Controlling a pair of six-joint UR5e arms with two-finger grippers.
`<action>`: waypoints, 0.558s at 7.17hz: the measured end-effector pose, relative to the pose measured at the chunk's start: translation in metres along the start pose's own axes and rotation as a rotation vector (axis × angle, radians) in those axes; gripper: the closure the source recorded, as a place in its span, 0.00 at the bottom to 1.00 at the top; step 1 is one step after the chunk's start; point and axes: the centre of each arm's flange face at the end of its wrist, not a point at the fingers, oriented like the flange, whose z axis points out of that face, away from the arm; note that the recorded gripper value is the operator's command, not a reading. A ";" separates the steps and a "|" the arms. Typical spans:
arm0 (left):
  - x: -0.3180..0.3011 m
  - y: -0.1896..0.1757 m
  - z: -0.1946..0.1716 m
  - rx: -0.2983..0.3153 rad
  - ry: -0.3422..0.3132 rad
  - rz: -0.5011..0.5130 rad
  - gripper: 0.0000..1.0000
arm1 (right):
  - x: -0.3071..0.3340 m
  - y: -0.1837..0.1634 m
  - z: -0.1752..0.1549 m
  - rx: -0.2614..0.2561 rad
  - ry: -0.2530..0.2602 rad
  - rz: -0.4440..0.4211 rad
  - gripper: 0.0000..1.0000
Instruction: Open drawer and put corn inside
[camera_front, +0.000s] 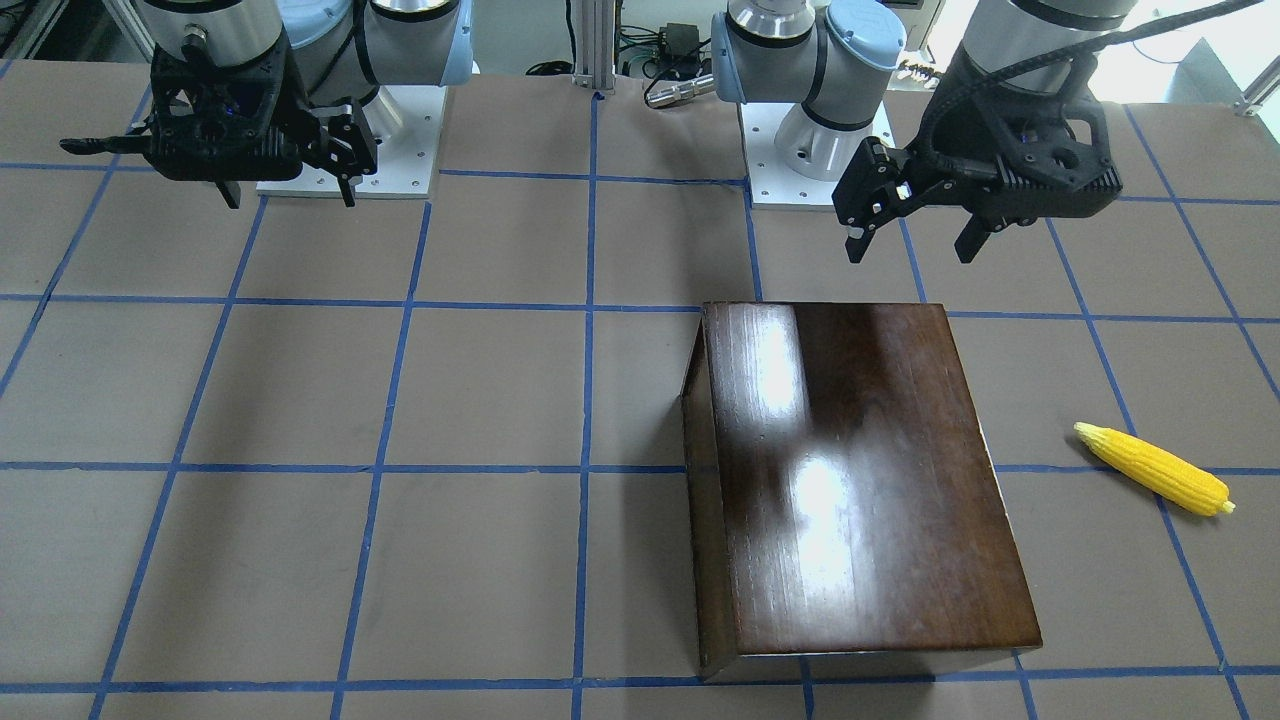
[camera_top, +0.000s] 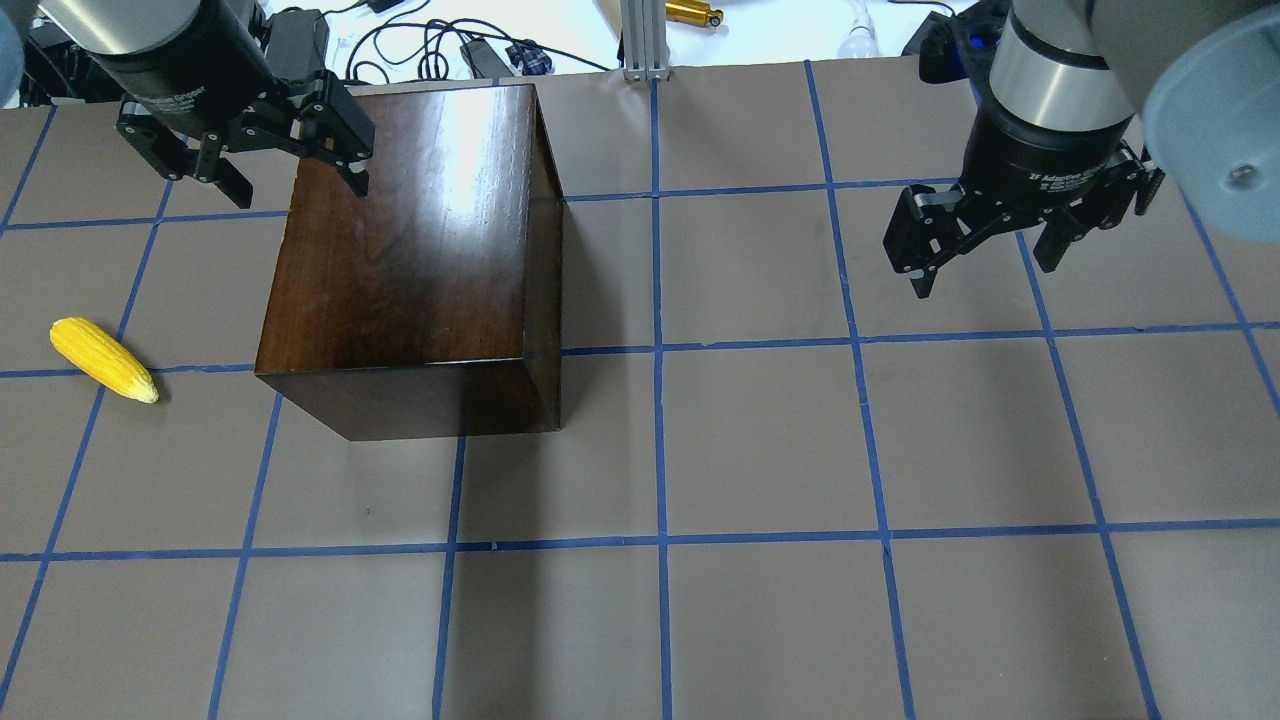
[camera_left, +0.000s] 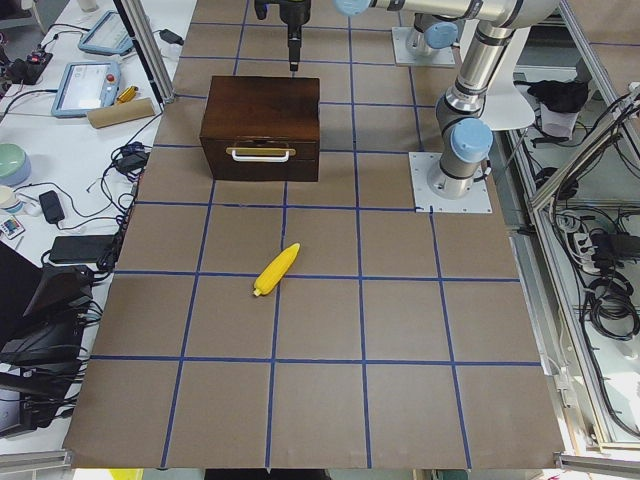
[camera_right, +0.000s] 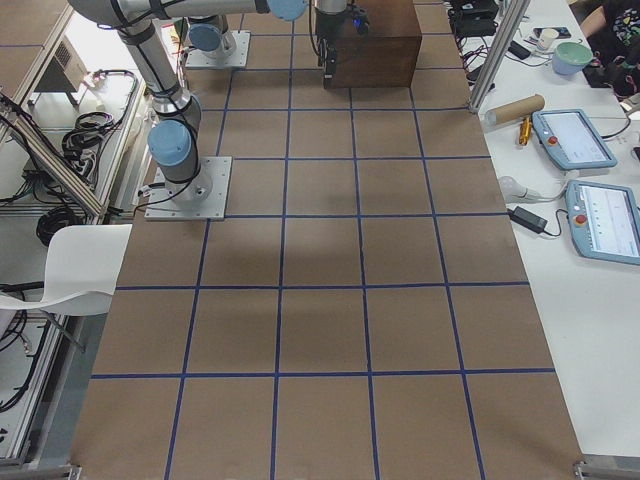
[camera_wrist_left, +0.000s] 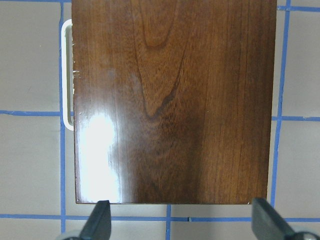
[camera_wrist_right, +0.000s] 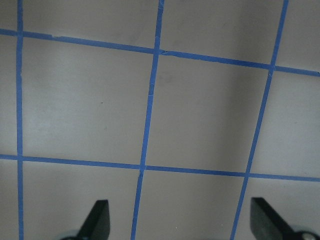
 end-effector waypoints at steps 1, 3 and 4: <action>0.000 0.000 0.000 0.000 0.000 0.000 0.00 | 0.000 0.000 0.000 0.000 0.000 0.000 0.00; 0.000 0.001 0.000 0.001 0.001 0.001 0.00 | 0.000 0.000 0.001 -0.001 0.001 0.000 0.00; 0.000 0.002 0.000 0.000 0.000 0.000 0.00 | 0.000 0.000 0.001 -0.001 0.000 0.000 0.00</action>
